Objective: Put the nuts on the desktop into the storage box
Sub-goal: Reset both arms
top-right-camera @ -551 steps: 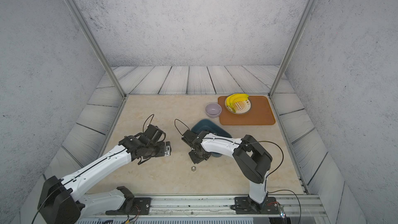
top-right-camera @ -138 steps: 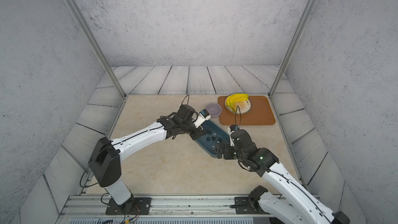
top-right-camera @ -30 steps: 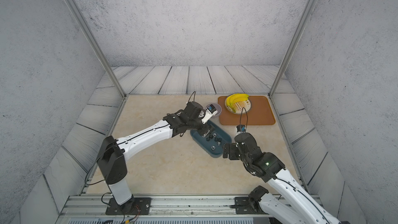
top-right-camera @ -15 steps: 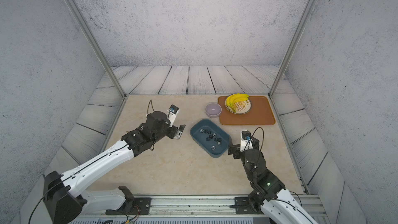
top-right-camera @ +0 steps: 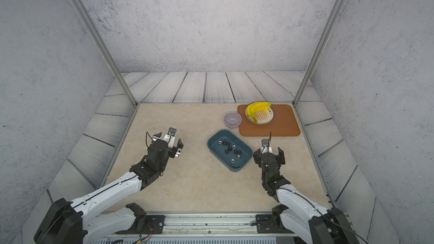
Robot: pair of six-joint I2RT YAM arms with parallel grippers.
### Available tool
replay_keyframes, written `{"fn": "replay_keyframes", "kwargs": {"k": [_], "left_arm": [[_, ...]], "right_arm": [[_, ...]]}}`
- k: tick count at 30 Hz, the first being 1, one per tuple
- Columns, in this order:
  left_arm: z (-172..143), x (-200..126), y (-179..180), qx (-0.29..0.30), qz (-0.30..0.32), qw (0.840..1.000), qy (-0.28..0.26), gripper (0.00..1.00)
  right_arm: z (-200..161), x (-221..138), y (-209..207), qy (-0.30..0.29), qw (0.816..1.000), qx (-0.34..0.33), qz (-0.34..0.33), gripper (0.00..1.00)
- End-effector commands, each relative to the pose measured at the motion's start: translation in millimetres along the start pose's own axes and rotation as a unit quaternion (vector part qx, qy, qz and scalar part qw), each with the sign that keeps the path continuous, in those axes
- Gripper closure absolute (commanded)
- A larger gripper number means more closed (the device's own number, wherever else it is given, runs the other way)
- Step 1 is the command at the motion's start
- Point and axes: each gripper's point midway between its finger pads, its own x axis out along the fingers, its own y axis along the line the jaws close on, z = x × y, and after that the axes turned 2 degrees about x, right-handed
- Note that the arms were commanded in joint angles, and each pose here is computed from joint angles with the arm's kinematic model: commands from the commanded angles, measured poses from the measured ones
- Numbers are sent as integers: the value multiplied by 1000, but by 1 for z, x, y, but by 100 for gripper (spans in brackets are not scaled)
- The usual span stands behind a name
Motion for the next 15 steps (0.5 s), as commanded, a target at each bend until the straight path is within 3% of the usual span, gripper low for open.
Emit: {"fn": "replay_keyframes", "kwargs": {"k": [1, 5, 11, 15], "left_arm": [[-2, 6, 26, -2, 29, 999, -25, 2], [-33, 19, 43, -22, 46, 999, 2, 2], [-87, 44, 43, -39, 45, 997, 55, 2], [-89, 54, 43, -52, 13, 997, 50, 2]], "right_arm": [[32, 18, 3, -52, 999, 14, 6, 1], [39, 34, 5, -68, 997, 25, 29, 1], [25, 56, -20, -61, 990, 125, 36, 1], [16, 66, -16, -84, 985, 138, 53, 1]]}}
